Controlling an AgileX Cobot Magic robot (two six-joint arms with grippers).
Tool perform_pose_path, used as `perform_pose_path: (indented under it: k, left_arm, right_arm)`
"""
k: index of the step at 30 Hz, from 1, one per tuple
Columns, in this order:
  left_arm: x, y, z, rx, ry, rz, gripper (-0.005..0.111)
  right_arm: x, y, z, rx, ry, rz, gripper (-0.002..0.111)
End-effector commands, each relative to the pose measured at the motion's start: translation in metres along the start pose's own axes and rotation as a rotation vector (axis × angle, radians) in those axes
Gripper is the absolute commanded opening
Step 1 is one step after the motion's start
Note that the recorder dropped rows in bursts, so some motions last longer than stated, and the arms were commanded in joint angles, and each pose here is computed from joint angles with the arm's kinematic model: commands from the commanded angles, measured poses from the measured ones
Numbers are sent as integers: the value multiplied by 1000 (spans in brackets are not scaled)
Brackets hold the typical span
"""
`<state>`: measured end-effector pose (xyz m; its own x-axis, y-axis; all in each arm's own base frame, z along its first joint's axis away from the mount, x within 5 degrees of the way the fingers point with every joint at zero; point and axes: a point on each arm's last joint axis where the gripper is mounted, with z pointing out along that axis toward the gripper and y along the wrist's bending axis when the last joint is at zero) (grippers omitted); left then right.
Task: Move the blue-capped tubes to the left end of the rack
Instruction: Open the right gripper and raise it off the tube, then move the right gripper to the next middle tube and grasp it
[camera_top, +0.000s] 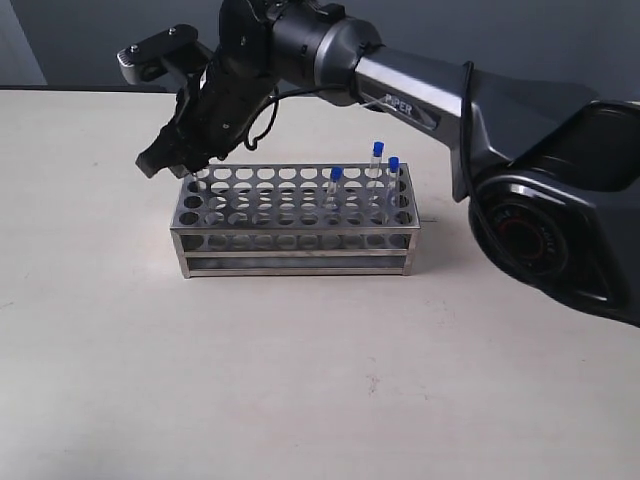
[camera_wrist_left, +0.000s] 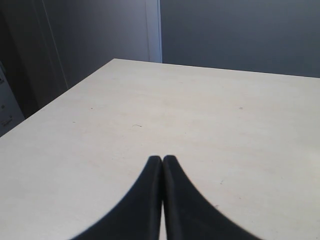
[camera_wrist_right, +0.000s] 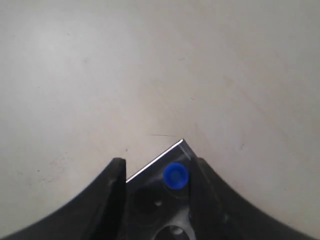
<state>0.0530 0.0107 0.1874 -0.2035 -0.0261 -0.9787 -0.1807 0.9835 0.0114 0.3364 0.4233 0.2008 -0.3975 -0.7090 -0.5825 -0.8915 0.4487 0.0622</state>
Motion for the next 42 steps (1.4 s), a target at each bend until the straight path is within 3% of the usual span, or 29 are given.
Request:
perform_pose_path:
  k: [1, 8, 11, 15, 18, 21, 24, 32, 42]
  left_arm:
    - [0, 0, 1, 7, -4, -6, 0]
    - [0, 0, 1, 7, -4, -6, 0]
    - [0, 0, 1, 7, -4, -6, 0]
    - [0, 0, 1, 7, -4, -6, 0]
    - [0, 0, 1, 7, -4, -6, 0]
    - [0, 0, 1, 7, -4, -6, 0]
    - [0, 0, 1, 7, -4, -6, 0]
    - [0, 0, 1, 7, -3, -6, 0]
    - [0, 0, 1, 7, -3, -6, 0]
  right_arm:
    - [-10, 3, -28, 8, -16, -13, 40]
    - [-15, 0, -70, 76, 33, -9, 40]
    - [-1, -27, -106, 136, 174, 89, 40]
    - [18, -73, -134, 194, 182, 203, 40]
    - [40, -83, -146, 184, 233, 260, 40]
    - [68, -75, -141, 160, 336, 274, 40]
    - [83, -71, -123, 131, 280, 293, 40]
    - [77, -67, -113, 129, 162, 294, 40]
    - [89, -74, -83, 118, 209, 311, 40]
